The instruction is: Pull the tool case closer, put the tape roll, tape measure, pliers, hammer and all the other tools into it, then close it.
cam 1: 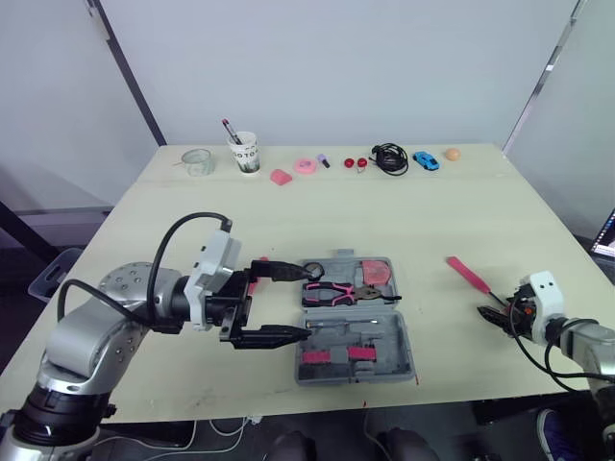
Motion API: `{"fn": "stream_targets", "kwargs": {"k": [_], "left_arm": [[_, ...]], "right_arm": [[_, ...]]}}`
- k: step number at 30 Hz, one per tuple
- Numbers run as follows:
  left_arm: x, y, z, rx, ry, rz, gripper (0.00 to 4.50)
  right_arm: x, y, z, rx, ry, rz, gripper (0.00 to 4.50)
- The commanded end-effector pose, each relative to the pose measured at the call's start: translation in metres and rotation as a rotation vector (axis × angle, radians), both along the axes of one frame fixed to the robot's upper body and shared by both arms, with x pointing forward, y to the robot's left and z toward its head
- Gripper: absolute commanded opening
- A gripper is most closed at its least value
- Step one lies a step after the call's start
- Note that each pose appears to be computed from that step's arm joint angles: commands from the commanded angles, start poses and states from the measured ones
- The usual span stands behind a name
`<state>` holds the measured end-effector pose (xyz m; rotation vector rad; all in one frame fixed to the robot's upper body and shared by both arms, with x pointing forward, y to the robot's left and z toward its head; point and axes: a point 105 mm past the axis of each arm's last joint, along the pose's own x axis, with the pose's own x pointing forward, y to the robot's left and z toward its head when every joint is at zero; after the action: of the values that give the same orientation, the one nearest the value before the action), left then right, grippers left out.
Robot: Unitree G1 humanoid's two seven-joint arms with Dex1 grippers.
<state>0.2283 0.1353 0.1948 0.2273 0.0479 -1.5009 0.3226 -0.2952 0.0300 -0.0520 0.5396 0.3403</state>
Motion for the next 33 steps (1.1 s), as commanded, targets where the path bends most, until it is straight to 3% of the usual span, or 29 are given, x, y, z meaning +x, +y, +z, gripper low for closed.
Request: {"fn": "stream_targets", "kwargs": {"k": [1,3,5,12,25,27,28,33], "left_arm": [[-0.004,0.0,0.01,0.002,-0.058,-0.001,4.46],[-0.004,0.0,0.01,0.003,-0.059,0.003,4.46],[-0.004,0.0,0.009,0.002,-0.06,0.009,4.5],[-0.002,-0.001,0.007,0.009,-0.063,0.007,4.5],[0.0,0.0,0.003,0.029,-0.066,-0.005,4.5],[0.0,0.0,0.003,0.03,-0.067,-0.006,4.5],[0.0,0.0,0.004,0.029,-0.067,-0.006,4.5],[0.001,0.001,0.003,0.026,-0.065,-0.005,4.5]], "right_arm": [[-0.003,-0.001,-0.003,0.018,0.039,-0.002,4.5],[-0.004,-0.003,-0.005,0.005,0.044,-0.012,4.5],[-0.007,-0.007,-0.011,-0.019,0.058,-0.029,3.52],[-0.011,-0.01,-0.016,-0.058,0.06,-0.042,1.29],[-0.015,-0.004,-0.018,-0.043,0.042,-0.045,1.29],[-0.016,-0.005,-0.02,-0.051,0.05,-0.046,0.77],[-0.017,-0.005,-0.021,-0.057,0.051,-0.045,0.21],[-0.016,-0.002,-0.019,-0.108,-0.002,0.01,0.08]]}}
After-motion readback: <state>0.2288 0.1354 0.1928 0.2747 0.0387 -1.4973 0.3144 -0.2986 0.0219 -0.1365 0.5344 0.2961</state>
